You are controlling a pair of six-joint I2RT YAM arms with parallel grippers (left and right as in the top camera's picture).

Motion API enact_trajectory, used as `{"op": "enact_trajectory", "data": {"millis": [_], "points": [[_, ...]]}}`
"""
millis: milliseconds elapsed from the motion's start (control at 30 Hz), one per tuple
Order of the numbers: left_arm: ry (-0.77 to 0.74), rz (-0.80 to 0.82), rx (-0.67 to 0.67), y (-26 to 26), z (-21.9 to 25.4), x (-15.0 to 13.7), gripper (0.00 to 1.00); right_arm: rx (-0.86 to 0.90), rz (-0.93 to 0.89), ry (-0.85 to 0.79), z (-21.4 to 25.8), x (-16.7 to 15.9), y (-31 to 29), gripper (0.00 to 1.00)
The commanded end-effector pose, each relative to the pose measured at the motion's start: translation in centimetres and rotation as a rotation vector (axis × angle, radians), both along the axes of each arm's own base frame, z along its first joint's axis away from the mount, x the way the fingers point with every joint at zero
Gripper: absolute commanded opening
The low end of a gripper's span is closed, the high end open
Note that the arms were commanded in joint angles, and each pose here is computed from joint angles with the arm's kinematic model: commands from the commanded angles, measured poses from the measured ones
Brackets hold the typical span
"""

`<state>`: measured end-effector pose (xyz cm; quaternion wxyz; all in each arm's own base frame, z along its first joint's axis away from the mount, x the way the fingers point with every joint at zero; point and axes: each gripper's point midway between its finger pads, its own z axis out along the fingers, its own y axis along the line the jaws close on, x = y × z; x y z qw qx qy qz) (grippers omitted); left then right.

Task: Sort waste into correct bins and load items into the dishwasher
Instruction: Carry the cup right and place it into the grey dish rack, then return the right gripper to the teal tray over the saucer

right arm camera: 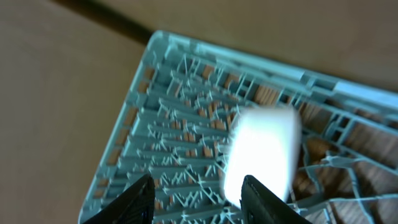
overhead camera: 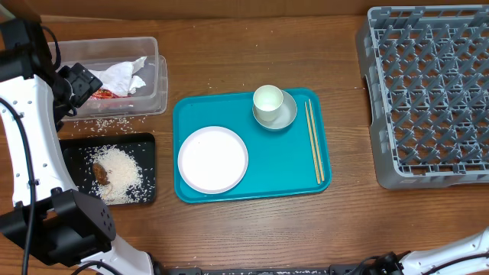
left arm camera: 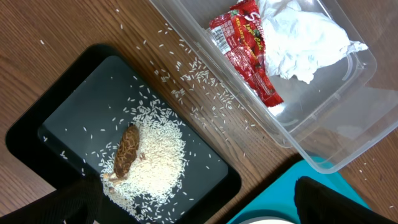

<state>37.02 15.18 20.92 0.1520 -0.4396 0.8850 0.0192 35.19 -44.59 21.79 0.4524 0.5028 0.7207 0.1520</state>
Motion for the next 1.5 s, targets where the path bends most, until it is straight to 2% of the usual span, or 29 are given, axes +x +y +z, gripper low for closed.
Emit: {"op": "enact_trajectory", "data": {"millis": [0, 167, 233, 367, 567, 800, 1000, 1133, 1233, 1300, 1400, 1433, 1467], "points": [[-0.016, 0.002, 0.014, -0.1, 0.7, 0.0, 1.0, -0.035, -0.14, -0.02, 4.5, -1.4, -0.5, 0.47], [-0.016, 0.001, 0.014, -0.1, 0.7, 0.0, 1.0, -0.067, -0.133, -0.056, 6.1, 0.1, 0.2, 0.47], [-0.016, 0.001, 0.014, -0.1, 0.7, 0.0, 1.0, -0.067, -0.133, -0.031, 5.3, 1.0, 0.6, 0.41], [-0.016, 0.001, 0.014, -0.1, 0.7, 0.0, 1.0, -0.092, -0.228, 0.124, 1.5, 2.3, 0.5, 0.2], [-0.016, 0.002, 0.014, -0.1, 0.7, 0.0, 1.0, -0.176, -0.368, 0.371, -5.8, 3.9, -0.3, 0.19], [-0.016, 0.001, 0.014, -0.1, 0.7, 0.0, 1.0, -0.22, -0.471, 0.559, -10.7, 2.2, -1.3, 0.14], [-0.016, 0.001, 0.014, -0.1, 0.7, 0.0, 1.0, -0.296, -0.603, 0.704, -10.1, -1.4, -2.3, 0.14], [-0.016, 0.001, 0.014, -0.1, 0.7, 0.0, 1.0, -0.34, -0.657, 0.699, -7.1, -2.5, -2.4, 0.22], [-0.016, 0.002, 0.014, -0.1, 0.7, 0.0, 1.0, -0.337, -0.643, 0.613, -4.2, -1.8, -1.9, 0.25], [-0.016, 0.001, 0.014, -0.1, 0.7, 0.0, 1.0, -0.313, -0.586, 0.527, -2.2, -0.7, -1.0, 0.31], [-0.016, 0.002, 0.014, -0.1, 0.7, 0.0, 1.0, -0.208, -0.355, 0.313, 1.5, 3.0, 3.0, 0.51], [-0.016, 0.002, 0.014, -0.1, 0.7, 0.0, 1.0, -0.155, -0.234, 0.218, 3.1, 4.6, 5.3, 0.54], [-0.016, 0.001, 0.014, -0.1, 0.7, 0.0, 1.0, -0.056, -0.008, 0.059, 6.2, 6.7, 10.1, 0.63]]}}
